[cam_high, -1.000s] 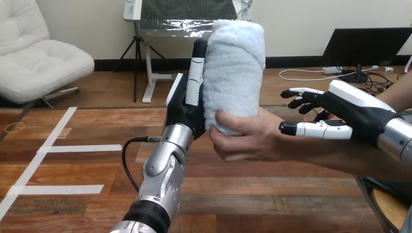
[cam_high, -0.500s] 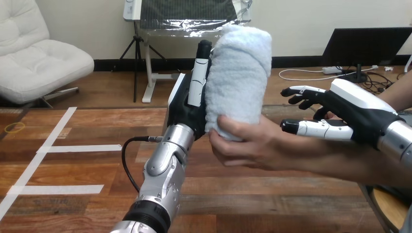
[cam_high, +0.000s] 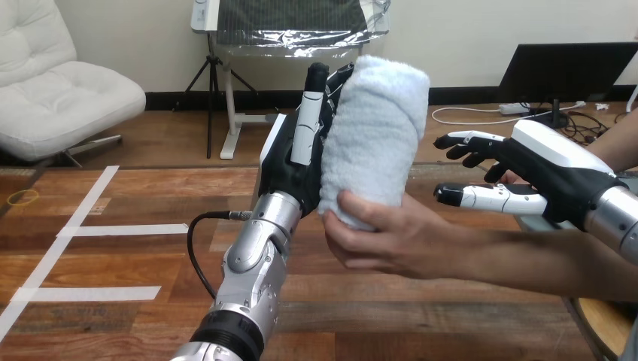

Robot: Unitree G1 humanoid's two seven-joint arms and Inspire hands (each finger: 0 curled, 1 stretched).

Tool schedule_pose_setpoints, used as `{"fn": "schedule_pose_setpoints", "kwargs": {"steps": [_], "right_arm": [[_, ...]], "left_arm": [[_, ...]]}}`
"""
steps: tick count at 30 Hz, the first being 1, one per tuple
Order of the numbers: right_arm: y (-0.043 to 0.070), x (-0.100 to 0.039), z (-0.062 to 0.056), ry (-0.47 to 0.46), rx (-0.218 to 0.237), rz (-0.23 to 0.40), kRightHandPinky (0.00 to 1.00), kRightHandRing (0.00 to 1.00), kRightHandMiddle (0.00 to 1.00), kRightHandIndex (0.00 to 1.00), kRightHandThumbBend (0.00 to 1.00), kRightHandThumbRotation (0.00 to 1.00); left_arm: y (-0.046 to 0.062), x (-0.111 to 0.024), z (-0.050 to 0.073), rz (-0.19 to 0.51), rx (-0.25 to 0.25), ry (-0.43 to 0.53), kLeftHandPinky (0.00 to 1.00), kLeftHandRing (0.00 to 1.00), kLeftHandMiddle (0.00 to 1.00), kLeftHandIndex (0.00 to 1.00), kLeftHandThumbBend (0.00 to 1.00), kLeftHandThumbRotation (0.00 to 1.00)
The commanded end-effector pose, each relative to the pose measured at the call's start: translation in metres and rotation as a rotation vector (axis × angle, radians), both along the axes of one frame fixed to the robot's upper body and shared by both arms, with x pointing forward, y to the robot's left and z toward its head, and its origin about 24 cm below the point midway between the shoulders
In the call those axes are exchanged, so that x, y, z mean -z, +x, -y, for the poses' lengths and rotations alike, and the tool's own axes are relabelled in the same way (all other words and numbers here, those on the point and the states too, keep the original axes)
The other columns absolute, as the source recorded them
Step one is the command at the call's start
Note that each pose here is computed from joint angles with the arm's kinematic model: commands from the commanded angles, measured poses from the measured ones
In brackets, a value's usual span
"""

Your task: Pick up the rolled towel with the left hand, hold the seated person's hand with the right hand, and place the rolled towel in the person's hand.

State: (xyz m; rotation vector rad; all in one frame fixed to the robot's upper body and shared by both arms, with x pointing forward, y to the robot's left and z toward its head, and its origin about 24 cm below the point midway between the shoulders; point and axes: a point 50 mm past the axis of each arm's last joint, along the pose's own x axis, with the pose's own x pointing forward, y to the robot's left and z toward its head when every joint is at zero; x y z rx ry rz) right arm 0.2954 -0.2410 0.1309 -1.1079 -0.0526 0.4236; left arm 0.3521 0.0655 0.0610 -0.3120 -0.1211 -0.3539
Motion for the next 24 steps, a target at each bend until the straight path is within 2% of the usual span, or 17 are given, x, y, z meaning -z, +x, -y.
{"fn": "schedule_pose_setpoints", "kwargs": {"steps": [1, 12, 24], "right_arm": [[0.0063, -0.0203, 0.0032, 0.032, 0.021, 0.099, 0.70, 0.82, 0.85, 0.88, 1.00, 1.00], [0.0069, -0.0204, 0.0024, 0.032, 0.019, 0.101, 0.69, 0.81, 0.85, 0.87, 0.98, 1.00], [0.0070, -0.0201, 0.0032, 0.031, 0.024, 0.095, 0.68, 0.80, 0.84, 0.87, 0.97, 1.00]], "left_arm": [[-0.0046, -0.0401, 0.0569, 0.116, 0.102, -0.136, 1.00, 0.93, 0.87, 0.84, 0.77, 0.96], [-0.0040, -0.0401, 0.0560, 0.111, 0.094, -0.143, 1.00, 0.92, 0.87, 0.83, 0.78, 0.97], [-0.0031, -0.0397, 0.0536, 0.111, 0.083, -0.145, 1.00, 0.91, 0.86, 0.83, 0.76, 0.98]]}}
